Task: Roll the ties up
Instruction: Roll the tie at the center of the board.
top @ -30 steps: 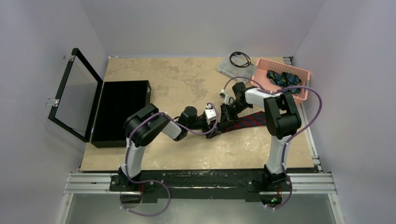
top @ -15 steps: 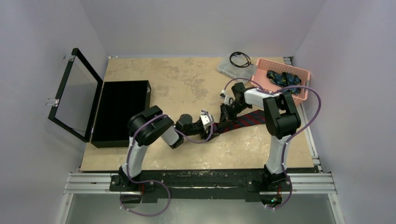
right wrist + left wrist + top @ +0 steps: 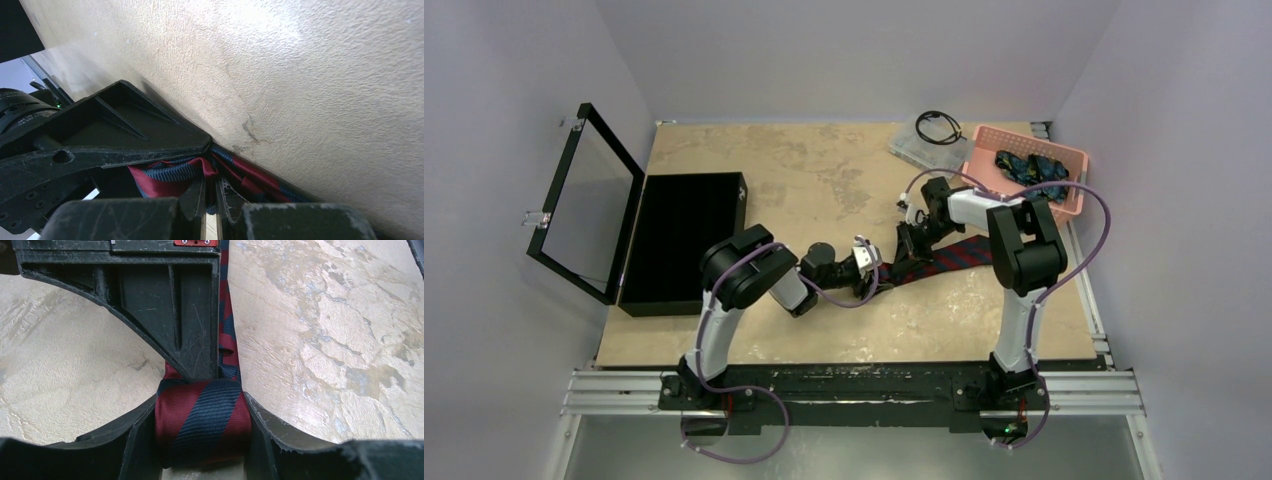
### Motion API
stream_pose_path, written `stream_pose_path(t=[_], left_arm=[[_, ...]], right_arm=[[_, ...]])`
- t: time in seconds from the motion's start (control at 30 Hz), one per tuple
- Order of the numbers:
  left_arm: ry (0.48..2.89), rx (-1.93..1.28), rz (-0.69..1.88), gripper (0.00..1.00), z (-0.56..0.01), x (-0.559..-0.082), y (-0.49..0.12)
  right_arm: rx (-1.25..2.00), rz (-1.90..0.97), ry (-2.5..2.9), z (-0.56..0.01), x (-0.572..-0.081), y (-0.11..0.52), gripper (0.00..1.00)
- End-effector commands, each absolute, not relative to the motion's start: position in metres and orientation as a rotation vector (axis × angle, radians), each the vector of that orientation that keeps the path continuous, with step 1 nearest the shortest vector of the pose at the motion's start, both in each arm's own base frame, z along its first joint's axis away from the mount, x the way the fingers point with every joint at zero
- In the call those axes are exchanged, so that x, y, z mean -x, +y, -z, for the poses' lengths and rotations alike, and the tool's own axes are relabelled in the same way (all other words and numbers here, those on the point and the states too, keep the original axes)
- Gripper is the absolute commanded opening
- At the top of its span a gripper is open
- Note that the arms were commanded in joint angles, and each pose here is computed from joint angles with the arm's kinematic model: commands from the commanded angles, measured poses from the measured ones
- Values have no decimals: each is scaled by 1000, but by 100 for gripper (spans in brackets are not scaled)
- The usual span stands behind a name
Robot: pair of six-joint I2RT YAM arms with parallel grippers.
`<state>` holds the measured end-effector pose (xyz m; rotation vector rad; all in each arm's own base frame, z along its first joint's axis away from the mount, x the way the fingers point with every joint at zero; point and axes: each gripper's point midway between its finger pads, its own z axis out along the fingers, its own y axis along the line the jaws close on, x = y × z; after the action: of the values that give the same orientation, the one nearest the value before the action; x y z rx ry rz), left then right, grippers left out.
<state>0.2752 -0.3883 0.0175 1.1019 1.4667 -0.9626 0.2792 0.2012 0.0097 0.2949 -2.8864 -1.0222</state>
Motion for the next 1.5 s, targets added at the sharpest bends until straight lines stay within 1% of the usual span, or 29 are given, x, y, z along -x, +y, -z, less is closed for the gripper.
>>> stream_pose_path(t=[0.0,0.1,0.13,0.23,0.43,0.47,0.53,0.57,0.73,0.87,0.9,1.1,1.17,1.23,1.37,1.47], left_arm=[[1583,-1191,934,33,15,-266,-379],[1683,-1237,861,27,15,-270,-371],[1697,-1255,841,24,13,-270,-368],[1697,-1319,804,19,4,-268,-362],[1762,-1428,833,16,5,-265,-354],[1769,-1433,819,16,5,-268,-354],[1803,-1480,788,15,7,-270,-350],[1809,-1494,776,14,7,-270,-348],[1836,-1590,736,9,13,-263,-334],[1873,-1662,714,6,19,-259,-326],[1895,-1687,710,6,22,-256,-322],[1926,-1729,686,5,22,-260,-316],[1938,-1730,682,5,22,-261,-316],[1951,-1724,679,5,22,-262,-316],[1969,-1725,677,5,23,-262,-314],[1981,-1725,679,6,25,-261,-313]], right_arm=[[-403,580,-3031,68,-287,160,0],[-396,671,-3026,60,-288,169,0],[-387,689,-3024,58,-287,171,0],[-349,711,-3021,55,-278,173,0],[-234,810,-2995,55,-254,180,0],[-229,848,-2982,53,-254,185,3],[-240,941,-2956,44,-259,195,21],[-245,980,-2948,39,-264,199,26],[-328,1107,-2971,-1,-294,193,32],[-438,1159,-2988,-38,-304,189,45],[-489,1177,-2996,-46,-305,186,46],[-453,1307,-2928,-69,-292,186,49],[-376,1435,-2850,-76,-285,199,54],[-359,1505,-2790,-80,-283,213,55],[-363,1555,-2741,-81,-283,232,57],[-372,1527,-2741,-72,-286,241,56]])
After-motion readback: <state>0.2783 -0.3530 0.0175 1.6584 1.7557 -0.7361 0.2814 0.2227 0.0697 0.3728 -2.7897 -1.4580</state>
